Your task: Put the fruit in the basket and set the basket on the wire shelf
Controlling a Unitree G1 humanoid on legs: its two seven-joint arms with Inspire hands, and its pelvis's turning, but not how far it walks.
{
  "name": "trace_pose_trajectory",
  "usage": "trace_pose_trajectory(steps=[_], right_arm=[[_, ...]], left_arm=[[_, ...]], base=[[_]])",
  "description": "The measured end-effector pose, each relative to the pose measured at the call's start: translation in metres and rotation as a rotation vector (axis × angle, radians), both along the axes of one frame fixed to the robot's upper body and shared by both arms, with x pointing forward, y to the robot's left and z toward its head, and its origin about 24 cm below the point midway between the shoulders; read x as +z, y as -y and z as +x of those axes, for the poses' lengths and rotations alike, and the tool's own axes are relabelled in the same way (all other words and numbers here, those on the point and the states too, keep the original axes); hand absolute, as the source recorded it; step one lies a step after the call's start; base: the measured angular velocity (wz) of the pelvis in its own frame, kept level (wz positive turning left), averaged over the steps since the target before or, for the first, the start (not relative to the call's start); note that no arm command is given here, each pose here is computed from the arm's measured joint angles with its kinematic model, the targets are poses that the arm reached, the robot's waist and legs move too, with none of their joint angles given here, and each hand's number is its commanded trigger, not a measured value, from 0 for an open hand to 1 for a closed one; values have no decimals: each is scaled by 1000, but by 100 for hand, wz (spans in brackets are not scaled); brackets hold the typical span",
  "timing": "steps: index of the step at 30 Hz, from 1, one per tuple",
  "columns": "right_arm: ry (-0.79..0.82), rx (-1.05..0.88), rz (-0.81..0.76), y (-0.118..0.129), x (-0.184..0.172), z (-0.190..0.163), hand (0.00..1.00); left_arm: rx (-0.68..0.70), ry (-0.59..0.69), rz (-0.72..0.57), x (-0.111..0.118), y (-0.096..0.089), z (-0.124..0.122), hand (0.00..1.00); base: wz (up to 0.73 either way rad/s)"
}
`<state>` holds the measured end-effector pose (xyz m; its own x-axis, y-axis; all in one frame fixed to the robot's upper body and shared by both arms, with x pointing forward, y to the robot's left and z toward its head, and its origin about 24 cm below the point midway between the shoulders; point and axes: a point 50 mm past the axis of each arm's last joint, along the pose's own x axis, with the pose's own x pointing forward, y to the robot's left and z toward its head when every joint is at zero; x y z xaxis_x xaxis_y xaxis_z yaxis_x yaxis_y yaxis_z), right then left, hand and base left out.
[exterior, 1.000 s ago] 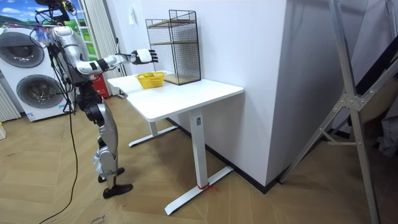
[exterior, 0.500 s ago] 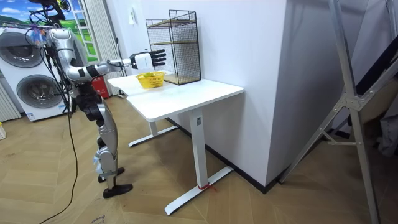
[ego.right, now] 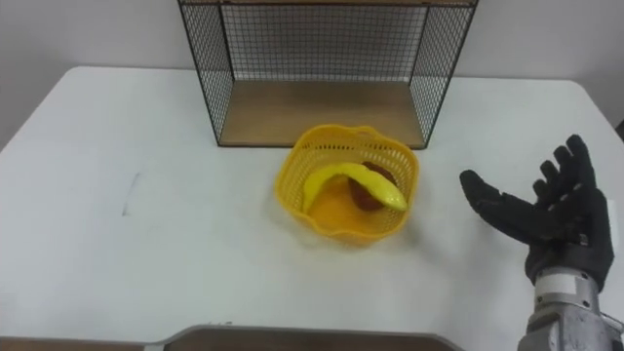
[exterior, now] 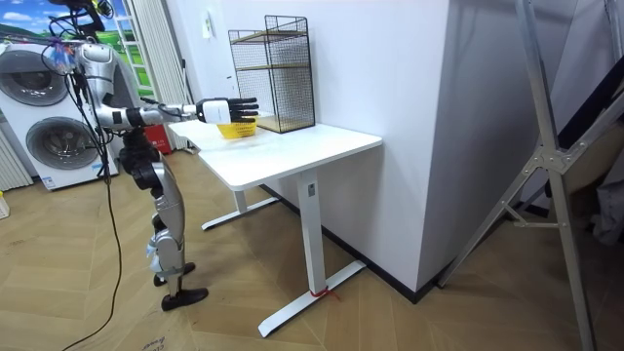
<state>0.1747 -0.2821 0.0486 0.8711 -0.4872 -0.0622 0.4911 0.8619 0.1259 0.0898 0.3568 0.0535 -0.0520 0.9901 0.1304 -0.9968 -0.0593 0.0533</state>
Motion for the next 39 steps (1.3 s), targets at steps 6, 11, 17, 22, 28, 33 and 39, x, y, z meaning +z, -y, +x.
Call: trace_pose_trajectory(steps=[6,11,17,22,28,33,39], right_arm=[[10,10,6,1,-7,-1,0],[-39,15,38,-2,-25,-4,0],[-68,154,71,-29,-40,5,0],[-80,210,65,-42,-46,16,0],[-70,274,81,-56,-50,30,0],[-68,305,91,-60,-51,34,0],[-56,340,119,-68,-51,37,0]], left_arm=[[-143,98,96,22,21,22,0],[-337,112,91,22,38,47,0],[-716,93,33,11,81,82,0],[-1058,74,-45,-1,120,104,0],[-1333,83,-235,-24,150,117,0],[-1422,132,-288,-25,157,119,0],[-1505,136,-327,-31,166,120,0]], base=[[2],[2],[-4],[-6],[-4],[-1],[-2]])
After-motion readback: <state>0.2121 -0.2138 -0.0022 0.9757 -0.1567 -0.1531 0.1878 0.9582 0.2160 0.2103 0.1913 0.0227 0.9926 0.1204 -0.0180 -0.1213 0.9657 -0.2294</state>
